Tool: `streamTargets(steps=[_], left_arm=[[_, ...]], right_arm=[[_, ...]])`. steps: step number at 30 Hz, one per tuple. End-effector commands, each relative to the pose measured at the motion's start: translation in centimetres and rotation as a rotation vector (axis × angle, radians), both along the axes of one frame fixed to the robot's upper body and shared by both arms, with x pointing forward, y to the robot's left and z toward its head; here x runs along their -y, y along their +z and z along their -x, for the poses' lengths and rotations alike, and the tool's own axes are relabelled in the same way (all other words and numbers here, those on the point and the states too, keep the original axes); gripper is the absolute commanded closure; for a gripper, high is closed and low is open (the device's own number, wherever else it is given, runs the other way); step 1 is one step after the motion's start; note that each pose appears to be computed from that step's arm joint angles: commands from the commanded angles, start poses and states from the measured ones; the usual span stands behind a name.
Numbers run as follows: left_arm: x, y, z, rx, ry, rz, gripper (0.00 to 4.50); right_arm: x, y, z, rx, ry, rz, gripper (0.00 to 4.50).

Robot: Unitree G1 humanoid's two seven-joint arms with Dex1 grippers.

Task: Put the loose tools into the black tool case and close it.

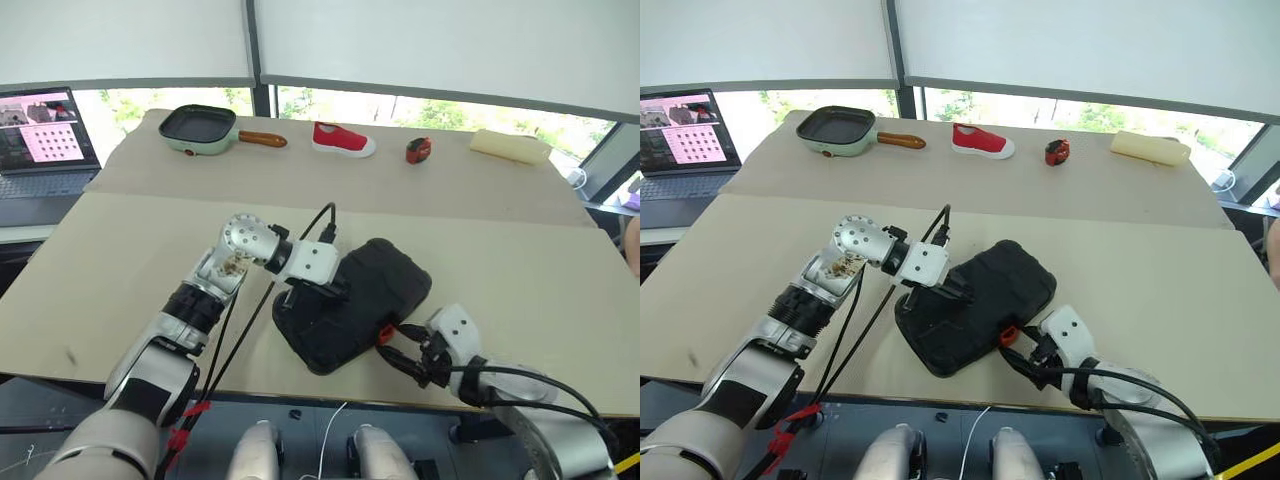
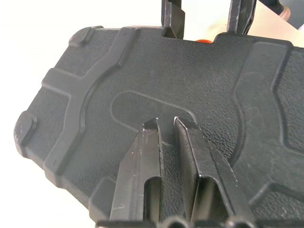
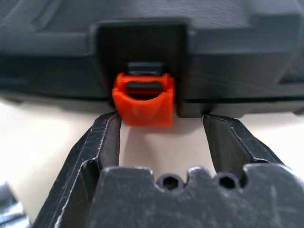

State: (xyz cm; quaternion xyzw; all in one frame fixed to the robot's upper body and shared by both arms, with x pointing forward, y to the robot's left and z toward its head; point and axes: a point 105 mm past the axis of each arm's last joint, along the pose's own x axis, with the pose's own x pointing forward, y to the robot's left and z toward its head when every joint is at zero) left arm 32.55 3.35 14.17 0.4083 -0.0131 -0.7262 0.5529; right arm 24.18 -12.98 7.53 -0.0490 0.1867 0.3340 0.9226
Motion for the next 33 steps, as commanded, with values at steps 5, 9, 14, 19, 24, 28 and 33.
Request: streamTargets(steps=[5,9,14,19,24,28,33], left_arm=[[-0.8,-3.0,0.3,-0.057,0.005,-0.129,3.89],[-0.7,-3.1,0.3,-0.059,0.005,-0.128,3.89],[-0.5,-3.3,0.3,-0.061,0.0,-0.126,3.89],[-0.4,-3.4,0.3,-0.06,-0.005,-0.124,3.89],[-0.3,-3.4,0.4,-0.059,-0.011,-0.123,3.89],[-0.3,-3.4,0.4,-0.059,-0.014,-0.122,3.89],[-0.3,-3.2,0.3,-0.057,-0.018,-0.124,3.89]], right_arm=[[-1.1,3.1,-0.4,0.104,0.006,-0.068,1.55],[-1.1,3.5,0.0,0.149,0.035,-0.03,2.66],[-1.0,3.3,0.7,0.17,0.072,0.024,3.54],[-0.8,3.5,1.2,0.193,0.086,0.041,3.54],[-0.4,3.1,1.0,0.163,0.067,0.028,2.87],[-0.4,2.5,0.9,0.174,0.071,0.047,1.54],[-0.3,1.8,0.6,0.18,0.061,0.037,1.54]])
